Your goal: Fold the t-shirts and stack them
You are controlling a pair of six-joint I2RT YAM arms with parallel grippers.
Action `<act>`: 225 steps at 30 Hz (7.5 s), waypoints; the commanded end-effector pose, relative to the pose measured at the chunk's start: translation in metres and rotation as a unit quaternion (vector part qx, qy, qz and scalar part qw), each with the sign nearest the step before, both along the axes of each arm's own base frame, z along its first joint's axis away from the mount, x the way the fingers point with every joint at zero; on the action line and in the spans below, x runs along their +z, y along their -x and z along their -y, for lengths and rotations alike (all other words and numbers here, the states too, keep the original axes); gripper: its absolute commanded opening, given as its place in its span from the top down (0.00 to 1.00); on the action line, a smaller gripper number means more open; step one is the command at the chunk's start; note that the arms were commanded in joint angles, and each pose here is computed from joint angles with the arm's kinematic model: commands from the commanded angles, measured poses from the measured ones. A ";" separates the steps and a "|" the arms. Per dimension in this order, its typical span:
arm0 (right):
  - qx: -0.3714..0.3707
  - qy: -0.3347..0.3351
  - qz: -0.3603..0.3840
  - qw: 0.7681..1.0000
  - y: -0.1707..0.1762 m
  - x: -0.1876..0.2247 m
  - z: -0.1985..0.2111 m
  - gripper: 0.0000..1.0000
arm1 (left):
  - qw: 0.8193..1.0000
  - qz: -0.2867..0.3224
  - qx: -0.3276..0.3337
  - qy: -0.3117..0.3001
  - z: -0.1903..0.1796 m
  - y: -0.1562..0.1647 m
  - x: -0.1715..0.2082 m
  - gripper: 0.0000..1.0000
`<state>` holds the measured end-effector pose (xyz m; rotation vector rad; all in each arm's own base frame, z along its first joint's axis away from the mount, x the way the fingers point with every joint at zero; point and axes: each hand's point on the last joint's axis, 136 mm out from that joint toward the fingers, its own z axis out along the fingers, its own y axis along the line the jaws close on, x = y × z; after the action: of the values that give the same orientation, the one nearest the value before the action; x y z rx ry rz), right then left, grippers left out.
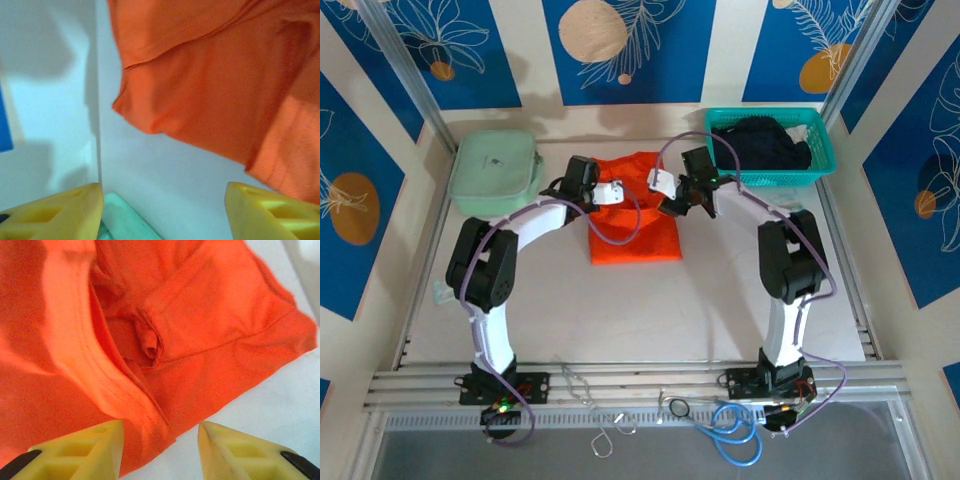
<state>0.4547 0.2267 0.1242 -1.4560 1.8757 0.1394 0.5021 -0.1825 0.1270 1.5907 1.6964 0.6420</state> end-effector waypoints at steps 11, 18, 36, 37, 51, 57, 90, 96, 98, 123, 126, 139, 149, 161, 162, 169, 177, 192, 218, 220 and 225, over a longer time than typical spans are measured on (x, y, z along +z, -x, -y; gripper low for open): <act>0.251 0.056 0.055 0.965 0.143 0.037 0.014 0.38 | 0.960 -0.016 -0.278 0.034 0.028 0.183 0.049 0.29; 0.330 0.192 0.020 0.924 0.168 -0.020 0.034 0.37 | 0.927 -0.097 -0.347 -0.105 0.012 0.244 -0.029 0.29; 0.328 0.260 -0.053 0.907 0.140 -0.080 0.038 0.34 | 0.929 -0.189 -0.306 -0.085 0.028 0.198 -0.054 0.24; 0.329 0.259 -0.054 0.906 0.139 -0.082 0.037 0.34 | 0.929 -0.194 -0.305 -0.085 0.026 0.197 -0.056 0.24; 0.334 0.258 -0.114 0.899 0.138 -0.109 0.031 0.50 | 0.919 -0.265 -0.282 -0.072 0.020 0.191 -0.072 0.27; 0.333 0.253 -0.133 0.898 0.137 -0.117 0.027 0.66 | 0.907 -0.300 -0.284 -0.079 0.019 0.194 -0.080 0.35; 0.343 0.252 -0.171 0.889 0.161 -0.124 0.023 0.76 | 0.885 -0.366 -0.255 -0.130 0.015 0.170 -0.148 0.66; 0.332 0.247 -0.184 0.891 0.163 -0.128 0.022 0.94 | 0.894 -0.357 -0.241 -0.126 0.020 0.161 -0.158 0.89; 0.331 0.245 -0.187 0.892 0.163 -0.127 0.022 1.00 | 0.895 -0.353 -0.241 -0.126 0.020 0.160 -0.158 0.99; 0.281 0.193 -0.134 0.930 0.216 -0.064 0.023 1.00 | 0.921 -0.270 -0.269 -0.078 0.014 0.227 -0.058 1.00; 0.276 0.194 -0.124 0.933 0.229 -0.055 0.024 1.00 | 0.923 -0.265 -0.268 -0.077 0.008 0.243 -0.051 1.00; 0.263 0.186 -0.100 0.941 0.280 -0.013 0.023 1.00 | 0.929 -0.237 -0.277 -0.068 -0.007 0.296 -0.014 1.00; 0.227 0.150 -0.012 0.962 0.228 0.059 0.010 1.00 | 0.945 -0.187 -0.262 -0.055 0.004 0.256 0.037 1.00; 0.117 0.123 -0.001 0.986 0.103 0.063 0.020 1.00 | 0.968 -0.141 -0.205 0.013 0.030 0.132 0.073 1.00; 0.107 0.123 0.000 0.987 0.092 0.060 0.021 1.00 | 0.970 -0.139 -0.198 0.018 0.030 0.122 0.071 1.00; 0.022 0.128 0.005 0.992 0.011 0.029 0.033 1.00 | 0.983 -0.099 -0.148 0.053 0.043 0.046 0.044 1.00; -0.014 0.109 0.018 0.994 -0.048 -0.020 0.028 1.00 | 0.991 -0.085 -0.091 0.050 0.041 -0.019 -0.005 1.00; -0.070 0.078 0.003 0.994 -0.084 -0.068 0.028 0.87 | 0.996 -0.070 -0.016 0.058 0.013 -0.053 -0.053 0.82; -0.377 -0.189 0.071 0.904 -0.002 0.219 0.100 0.01 | 0.884 0.129 0.136 0.428 -0.018 -0.016 0.227 0.01; -0.389 -0.188 0.021 0.902 0.025 0.217 0.105 0.01 | 0.881 0.104 0.143 0.438 -0.022 0.006 0.234 0.01; -0.361 -0.251 -0.104 0.892 0.082 0.183 0.089 0.01 | 0.863 -0.008 0.189 0.468 -0.027 0.060 0.213 0.01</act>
<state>0.4077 0.1273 0.3704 -0.4317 1.9596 0.1732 0.4662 -0.1588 0.3963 0.6209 1.6513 0.0818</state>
